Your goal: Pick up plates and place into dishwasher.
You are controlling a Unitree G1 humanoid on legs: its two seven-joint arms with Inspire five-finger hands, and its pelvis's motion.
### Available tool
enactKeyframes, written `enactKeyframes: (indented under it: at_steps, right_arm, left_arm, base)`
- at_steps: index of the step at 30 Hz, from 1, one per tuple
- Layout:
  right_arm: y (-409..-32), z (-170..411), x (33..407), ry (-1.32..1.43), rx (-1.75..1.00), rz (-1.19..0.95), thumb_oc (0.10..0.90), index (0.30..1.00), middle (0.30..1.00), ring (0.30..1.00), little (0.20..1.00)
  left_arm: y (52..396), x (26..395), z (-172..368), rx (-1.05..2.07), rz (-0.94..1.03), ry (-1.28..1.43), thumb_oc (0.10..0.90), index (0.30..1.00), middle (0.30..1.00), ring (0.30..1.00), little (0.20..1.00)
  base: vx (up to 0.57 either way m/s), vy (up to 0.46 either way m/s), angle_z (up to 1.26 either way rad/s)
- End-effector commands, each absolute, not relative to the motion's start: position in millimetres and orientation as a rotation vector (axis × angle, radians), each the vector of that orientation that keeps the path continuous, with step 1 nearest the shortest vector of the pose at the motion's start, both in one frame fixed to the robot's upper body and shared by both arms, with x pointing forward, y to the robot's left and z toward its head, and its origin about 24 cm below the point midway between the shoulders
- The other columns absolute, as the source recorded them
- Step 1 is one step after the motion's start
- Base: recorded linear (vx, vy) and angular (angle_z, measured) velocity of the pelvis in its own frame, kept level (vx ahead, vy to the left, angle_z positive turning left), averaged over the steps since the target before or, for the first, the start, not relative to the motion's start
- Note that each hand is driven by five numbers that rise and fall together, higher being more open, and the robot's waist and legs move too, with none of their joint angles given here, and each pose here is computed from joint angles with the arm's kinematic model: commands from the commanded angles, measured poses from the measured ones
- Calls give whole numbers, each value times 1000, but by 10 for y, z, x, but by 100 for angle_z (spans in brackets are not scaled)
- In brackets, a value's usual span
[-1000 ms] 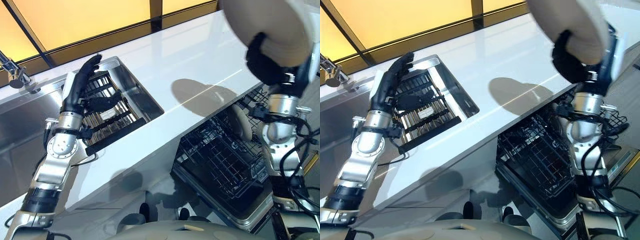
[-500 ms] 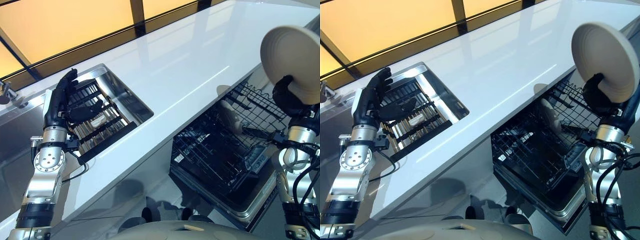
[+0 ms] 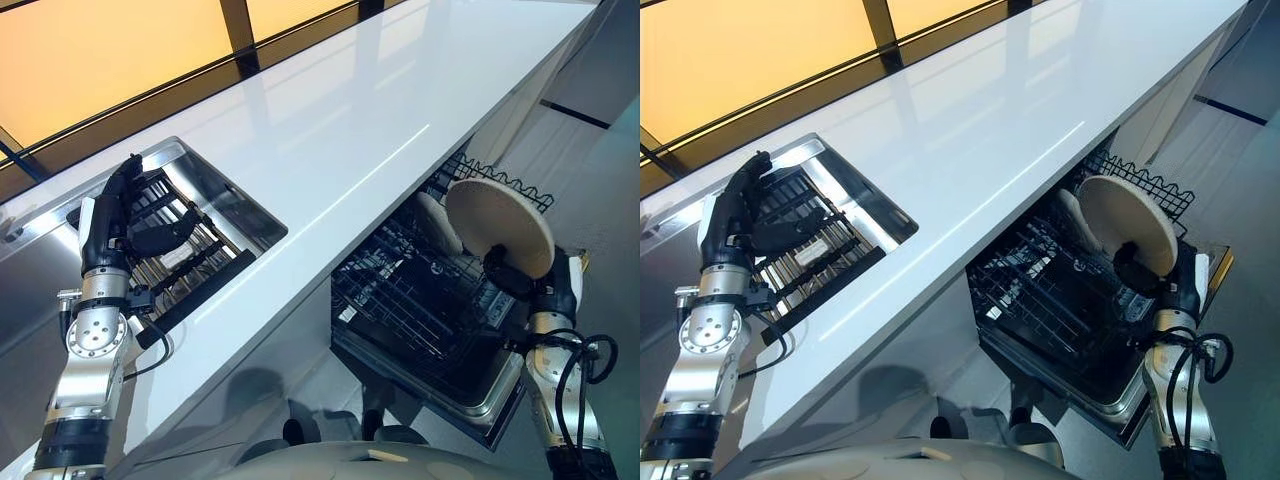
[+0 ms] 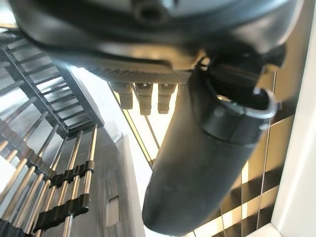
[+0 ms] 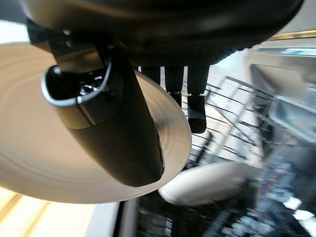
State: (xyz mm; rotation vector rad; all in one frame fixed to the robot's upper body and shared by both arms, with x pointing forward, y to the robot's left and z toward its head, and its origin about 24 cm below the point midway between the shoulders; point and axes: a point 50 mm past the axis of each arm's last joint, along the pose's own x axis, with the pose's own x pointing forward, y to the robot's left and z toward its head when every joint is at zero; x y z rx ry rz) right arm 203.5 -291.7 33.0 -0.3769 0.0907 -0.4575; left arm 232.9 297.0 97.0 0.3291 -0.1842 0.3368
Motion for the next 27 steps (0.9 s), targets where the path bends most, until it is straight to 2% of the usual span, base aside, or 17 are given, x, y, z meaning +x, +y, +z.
enactKeyframes:
  at_steps: [1, 17, 27]
  right_arm:
    - [-2865, 679, 2279, -85, -436, -394, 100, 300, 300, 300, 200]
    - [-2671, 122, 2315, 223, -540, -288, 100, 300, 300, 300, 200]
    - [-2557, -70, 2308, 301, -563, -262, 100, 300, 300, 300, 200]
  left_arm:
    - [3153, 2345, 1418, 349, 435, -424, 800, 900, 900, 900, 900]
    - [3079, 2398, 1437, 353, 407, -423, 800, 900, 900, 900, 900]
    - [3047, 2423, 1433, 351, 381, -412, 800, 900, 900, 900, 900]
  base:
    - [0, 0, 0]
    - [1, -2, 1]
    - [6, -4, 7]
